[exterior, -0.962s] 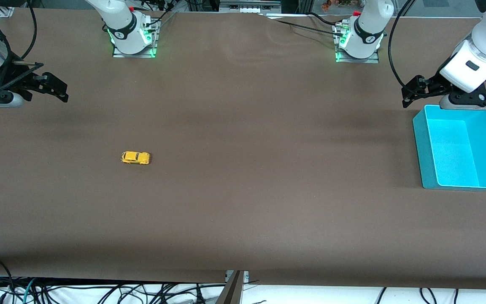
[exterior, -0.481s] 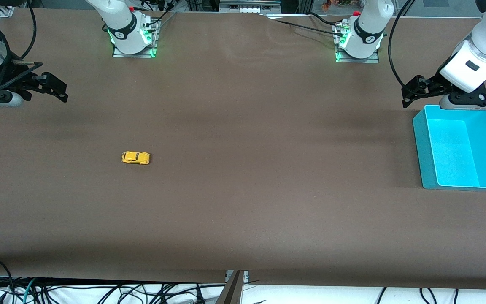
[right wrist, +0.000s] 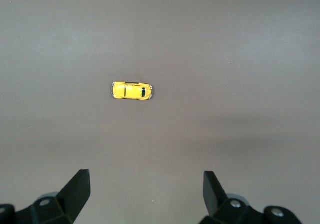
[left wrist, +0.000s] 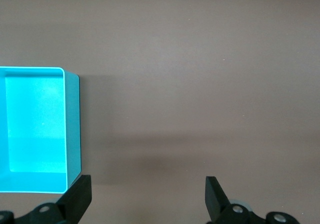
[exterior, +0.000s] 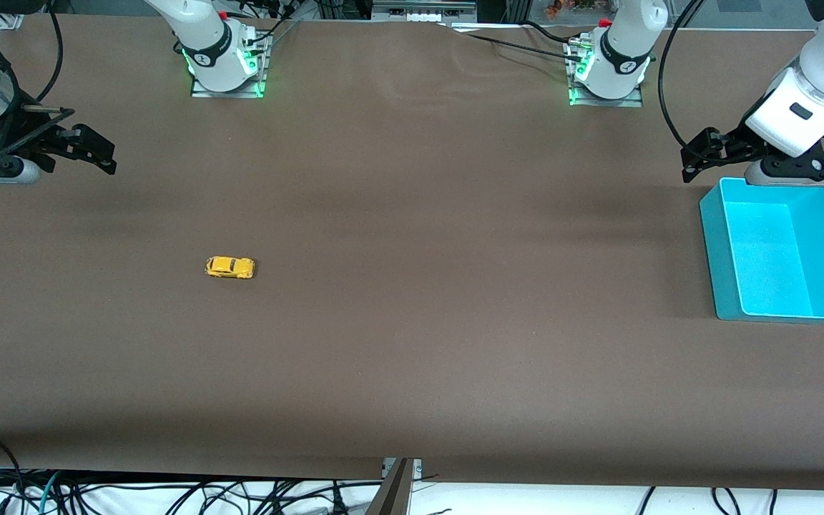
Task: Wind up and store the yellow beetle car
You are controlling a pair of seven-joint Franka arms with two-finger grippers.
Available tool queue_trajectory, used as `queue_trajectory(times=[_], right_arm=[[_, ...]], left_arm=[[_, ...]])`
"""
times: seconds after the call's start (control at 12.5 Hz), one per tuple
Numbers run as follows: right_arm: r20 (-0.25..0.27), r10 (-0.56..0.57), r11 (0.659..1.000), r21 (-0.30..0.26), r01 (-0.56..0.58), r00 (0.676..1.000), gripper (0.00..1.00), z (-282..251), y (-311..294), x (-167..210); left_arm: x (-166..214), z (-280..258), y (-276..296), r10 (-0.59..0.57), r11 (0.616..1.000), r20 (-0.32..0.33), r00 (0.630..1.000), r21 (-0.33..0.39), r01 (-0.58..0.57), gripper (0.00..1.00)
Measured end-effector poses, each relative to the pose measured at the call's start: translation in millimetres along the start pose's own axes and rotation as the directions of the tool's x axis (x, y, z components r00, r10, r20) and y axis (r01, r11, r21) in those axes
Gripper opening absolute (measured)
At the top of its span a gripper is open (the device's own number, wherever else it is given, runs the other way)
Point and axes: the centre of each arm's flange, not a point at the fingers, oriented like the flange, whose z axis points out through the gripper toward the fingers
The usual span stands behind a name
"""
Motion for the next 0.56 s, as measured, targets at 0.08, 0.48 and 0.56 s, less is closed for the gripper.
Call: queue_trajectory(times=[0.08, 0.48, 0.56], right_arm=[[0.000, 0.000, 1.000, 0.000, 0.000, 1.000, 1.00, 0.2, 0.0, 0.1], [-0.002, -0.001, 1.000, 0.000, 0.001, 1.000, 1.00, -0.9, -0.2, 0.2], [-0.003, -0.003, 1.000, 0.000, 0.003, 1.000, 1.00, -1.6, -1.2, 0.2]], left_arm=[[0.0, 0.0, 0.0, 0.000, 1.000, 0.000, 1.000, 0.000, 0.000, 1.00], [0.0, 0.0, 0.0, 0.000, 1.000, 0.000, 1.000, 0.000, 0.000, 1.00], [0.0, 0.0, 0.0, 0.000, 1.000, 0.000, 1.000, 0.000, 0.000, 1.00]])
